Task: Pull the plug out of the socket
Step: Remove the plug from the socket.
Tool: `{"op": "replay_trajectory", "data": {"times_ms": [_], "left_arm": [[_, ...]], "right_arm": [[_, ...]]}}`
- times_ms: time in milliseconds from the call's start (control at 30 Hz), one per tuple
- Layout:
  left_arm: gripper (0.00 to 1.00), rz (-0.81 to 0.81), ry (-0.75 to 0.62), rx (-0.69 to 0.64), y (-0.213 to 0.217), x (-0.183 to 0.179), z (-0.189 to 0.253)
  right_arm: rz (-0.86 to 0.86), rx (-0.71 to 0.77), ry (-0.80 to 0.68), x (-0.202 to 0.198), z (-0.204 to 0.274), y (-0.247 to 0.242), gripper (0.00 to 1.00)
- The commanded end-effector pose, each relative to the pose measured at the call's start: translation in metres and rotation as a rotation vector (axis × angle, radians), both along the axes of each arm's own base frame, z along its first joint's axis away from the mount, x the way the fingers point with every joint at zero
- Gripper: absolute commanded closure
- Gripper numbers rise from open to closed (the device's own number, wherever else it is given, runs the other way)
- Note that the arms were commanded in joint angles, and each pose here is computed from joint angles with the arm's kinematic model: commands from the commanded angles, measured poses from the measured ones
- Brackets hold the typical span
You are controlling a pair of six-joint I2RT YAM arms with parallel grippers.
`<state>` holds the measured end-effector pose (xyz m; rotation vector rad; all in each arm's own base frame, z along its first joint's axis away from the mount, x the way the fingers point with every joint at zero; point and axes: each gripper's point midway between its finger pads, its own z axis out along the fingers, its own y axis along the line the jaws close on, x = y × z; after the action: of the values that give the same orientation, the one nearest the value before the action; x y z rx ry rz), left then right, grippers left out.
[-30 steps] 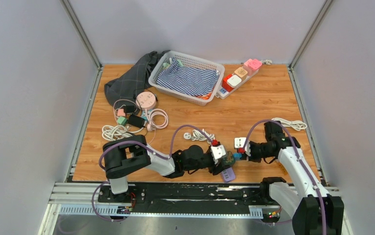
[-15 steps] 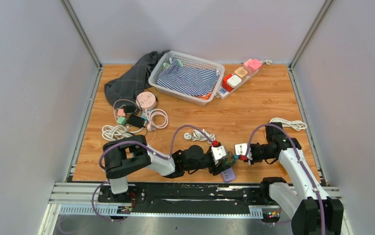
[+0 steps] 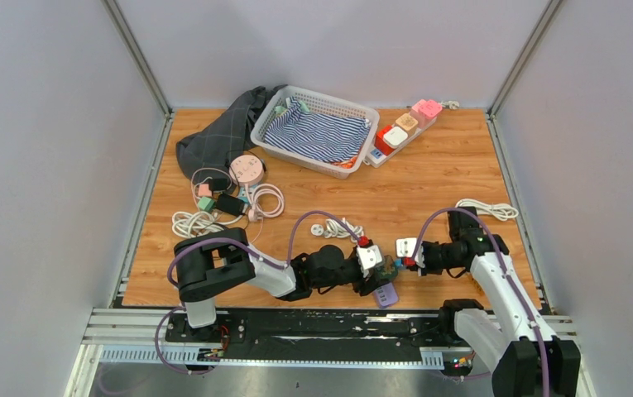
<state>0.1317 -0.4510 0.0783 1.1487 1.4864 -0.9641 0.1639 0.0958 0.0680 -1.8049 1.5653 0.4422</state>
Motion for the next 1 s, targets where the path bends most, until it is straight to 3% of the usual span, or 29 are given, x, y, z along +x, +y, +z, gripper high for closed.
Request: {"op": "replay_trajectory", "data": {"times_ms": [0, 300, 433, 600, 767, 967], "left_arm": [[1.00, -0.028, 0.057, 0.089, 0.007, -0.013, -0.030], [1.00, -0.019, 0.056, 0.089, 0.008, -0.012, -0.030], [1.00, -0.014, 0.056, 0.089, 0.008, -0.011, -0.030], [1.00, -0.013, 0.056, 0.089, 0.008, -0.010, -0.030], [1.00, -0.010, 0.058, 0.090, 0.008, -0.010, -0.031], [1.00, -0.009, 0.060, 0.090, 0.009, -0.009, -0.031]], "right_arm": [[-0.040, -0.058, -0.109, 0.025, 0.005, -0.014, 1.00], [-0.062, -0.079, -0.098, 0.027, 0.003, -0.018, 1.00], [-0.161, -0.091, -0.104, 0.039, 0.007, -0.032, 1.00], [-0.032, -0.040, -0.096, 0.017, 0.006, -0.016, 1.00], [-0.241, -0.098, -0.139, 0.051, 0.009, -0.041, 1.00], [-0.132, -0.090, -0.113, 0.034, 0.003, -0.033, 1.00]]}}
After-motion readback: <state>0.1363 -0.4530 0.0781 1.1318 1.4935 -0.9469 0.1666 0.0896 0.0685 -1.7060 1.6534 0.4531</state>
